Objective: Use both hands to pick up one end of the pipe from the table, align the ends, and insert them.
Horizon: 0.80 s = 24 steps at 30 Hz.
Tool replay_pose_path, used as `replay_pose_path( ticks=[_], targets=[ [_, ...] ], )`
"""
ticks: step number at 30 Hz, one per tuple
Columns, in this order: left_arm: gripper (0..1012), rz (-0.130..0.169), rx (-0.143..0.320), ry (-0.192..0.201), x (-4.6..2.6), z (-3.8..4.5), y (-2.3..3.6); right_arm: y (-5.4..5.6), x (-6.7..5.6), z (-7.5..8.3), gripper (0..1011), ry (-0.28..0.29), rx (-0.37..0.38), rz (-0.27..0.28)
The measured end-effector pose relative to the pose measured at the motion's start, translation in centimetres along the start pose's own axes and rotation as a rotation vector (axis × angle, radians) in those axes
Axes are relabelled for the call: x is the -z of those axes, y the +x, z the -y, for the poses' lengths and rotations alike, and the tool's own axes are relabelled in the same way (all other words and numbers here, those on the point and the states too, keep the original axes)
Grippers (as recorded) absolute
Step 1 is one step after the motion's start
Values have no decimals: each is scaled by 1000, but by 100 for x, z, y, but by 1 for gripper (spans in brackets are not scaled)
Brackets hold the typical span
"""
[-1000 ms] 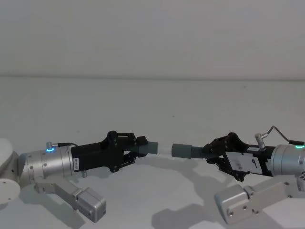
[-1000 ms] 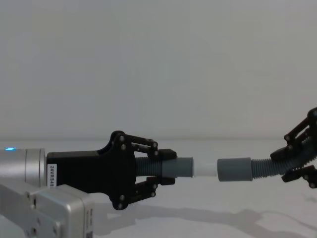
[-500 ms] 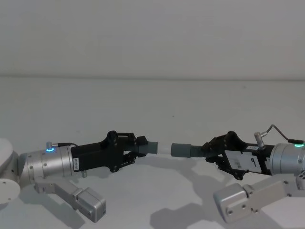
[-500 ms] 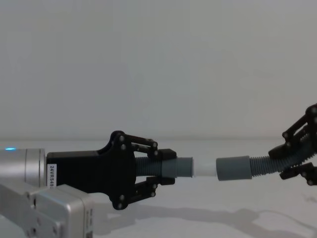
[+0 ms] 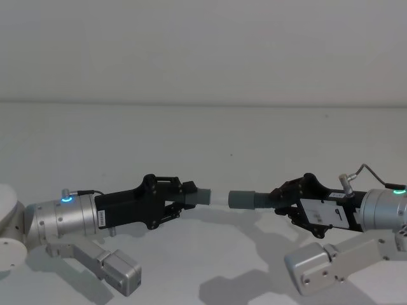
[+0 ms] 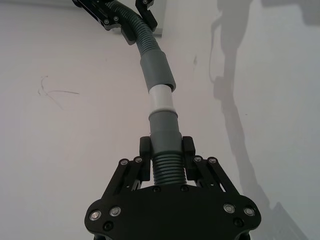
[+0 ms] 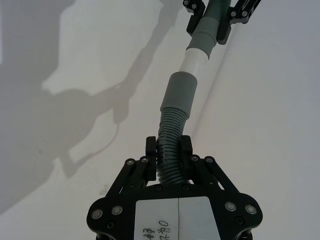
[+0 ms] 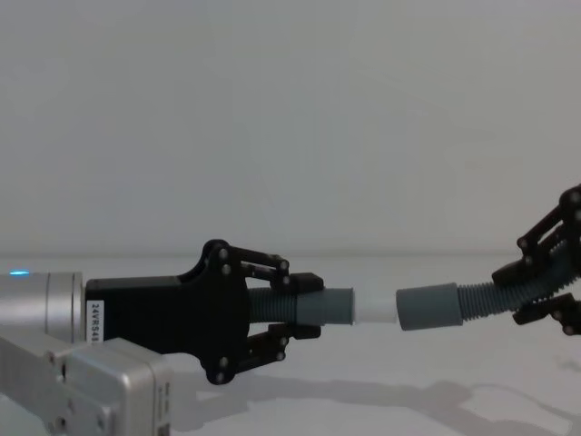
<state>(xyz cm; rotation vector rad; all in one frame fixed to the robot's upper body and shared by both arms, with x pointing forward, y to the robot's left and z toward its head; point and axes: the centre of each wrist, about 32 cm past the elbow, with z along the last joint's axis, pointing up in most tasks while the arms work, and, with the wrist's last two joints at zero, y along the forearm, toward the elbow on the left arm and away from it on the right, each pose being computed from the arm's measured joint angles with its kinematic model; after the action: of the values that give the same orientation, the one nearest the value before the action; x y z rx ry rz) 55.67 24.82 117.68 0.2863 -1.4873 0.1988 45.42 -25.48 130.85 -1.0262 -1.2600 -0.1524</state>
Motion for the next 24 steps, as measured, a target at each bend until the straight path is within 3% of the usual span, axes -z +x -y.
replay_pose_path(
  ticks=[24],
  targets=[
    [368, 0, 0, 0, 0, 0, 0, 4, -2, 1, 269, -2, 0, -5]
  ],
)
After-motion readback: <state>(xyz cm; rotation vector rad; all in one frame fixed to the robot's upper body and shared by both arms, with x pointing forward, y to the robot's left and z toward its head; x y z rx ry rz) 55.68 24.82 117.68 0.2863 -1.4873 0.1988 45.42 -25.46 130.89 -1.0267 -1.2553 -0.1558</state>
